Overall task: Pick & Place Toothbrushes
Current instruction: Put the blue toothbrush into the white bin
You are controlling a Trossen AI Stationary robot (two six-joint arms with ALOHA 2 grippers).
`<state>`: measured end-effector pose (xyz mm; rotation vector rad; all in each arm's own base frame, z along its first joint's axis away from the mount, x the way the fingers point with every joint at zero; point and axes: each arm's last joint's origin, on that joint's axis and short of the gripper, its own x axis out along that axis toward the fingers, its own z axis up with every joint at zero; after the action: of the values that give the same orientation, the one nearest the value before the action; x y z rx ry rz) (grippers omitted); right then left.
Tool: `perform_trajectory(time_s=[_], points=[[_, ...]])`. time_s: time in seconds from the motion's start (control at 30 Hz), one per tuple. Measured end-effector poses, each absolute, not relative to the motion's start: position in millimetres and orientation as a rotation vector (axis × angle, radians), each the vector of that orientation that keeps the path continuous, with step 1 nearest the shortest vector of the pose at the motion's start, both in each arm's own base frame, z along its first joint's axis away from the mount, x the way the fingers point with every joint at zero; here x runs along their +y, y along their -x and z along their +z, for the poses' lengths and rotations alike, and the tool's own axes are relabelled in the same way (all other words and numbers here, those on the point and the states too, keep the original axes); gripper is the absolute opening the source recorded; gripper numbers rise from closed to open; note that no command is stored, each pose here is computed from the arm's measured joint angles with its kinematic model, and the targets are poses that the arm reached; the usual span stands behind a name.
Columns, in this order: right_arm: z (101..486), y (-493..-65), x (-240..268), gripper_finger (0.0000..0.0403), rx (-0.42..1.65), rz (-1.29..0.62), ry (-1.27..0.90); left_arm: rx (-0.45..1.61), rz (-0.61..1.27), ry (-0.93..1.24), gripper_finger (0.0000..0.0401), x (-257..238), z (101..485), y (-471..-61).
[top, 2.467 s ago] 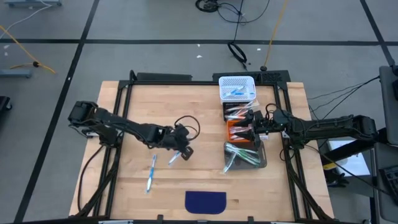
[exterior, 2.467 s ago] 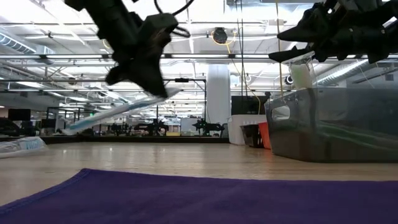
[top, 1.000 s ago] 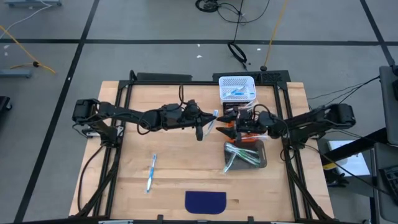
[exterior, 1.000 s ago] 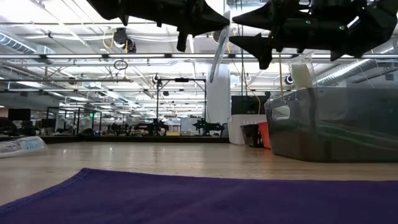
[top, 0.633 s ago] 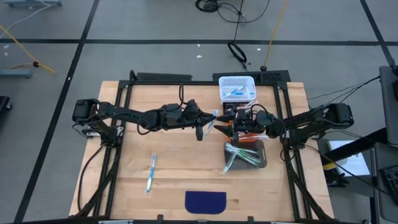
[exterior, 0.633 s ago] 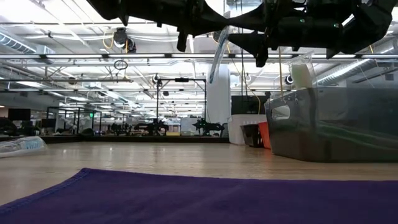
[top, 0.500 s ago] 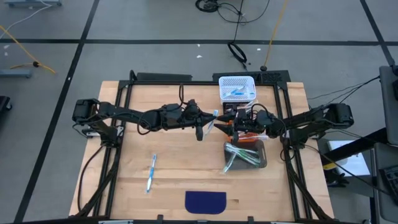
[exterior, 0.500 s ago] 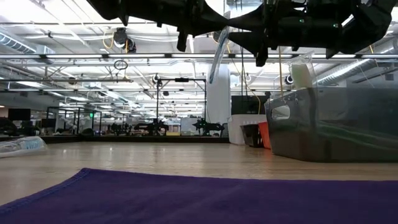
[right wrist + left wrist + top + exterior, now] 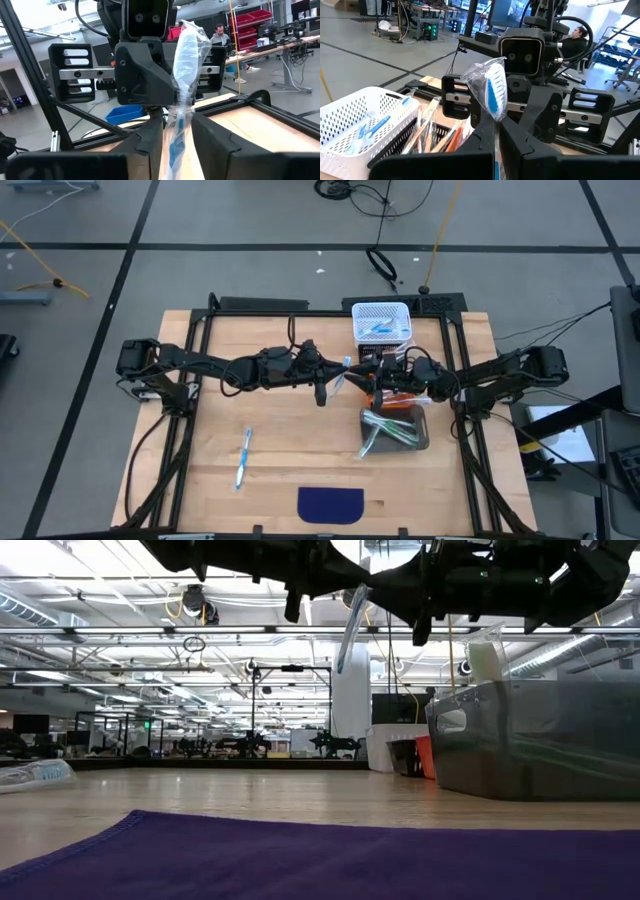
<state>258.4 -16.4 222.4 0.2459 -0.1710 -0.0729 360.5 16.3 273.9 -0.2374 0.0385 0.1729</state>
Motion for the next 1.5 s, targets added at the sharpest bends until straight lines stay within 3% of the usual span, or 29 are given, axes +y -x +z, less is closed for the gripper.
perform_trajectory(time_s=[0.2,0.4,0.77,1.17,1.5], points=[[226.9,-263.4,-16.7,0.0072,-0.152,-0.075,-0.243,0.019,0.166,0.241,0.0002,16.2,271.6,-363.6],[224.4,-266.1,-17.1,0.0013,-0.096,-0.084,-0.226,0.029,0.161,0.24,0.0003,17.1,265.8,-366.9],[225.4,-265.3,-17.5,0.0012,-0.095,-0.086,-0.213,0.023,0.171,0.261,0.0029,18.5,266.2,-366.7],[230.1,-259.0,-31.3,0.0012,-0.087,-0.135,-0.211,0.039,0.185,0.158,0.0122,19.6,266.0,-366.2],[245.6,-240.6,-49.0,0.0012,-0.08,-0.222,-0.187,0.049,0.189,0.149,0.0145,23.0,265.5,-365.7]])
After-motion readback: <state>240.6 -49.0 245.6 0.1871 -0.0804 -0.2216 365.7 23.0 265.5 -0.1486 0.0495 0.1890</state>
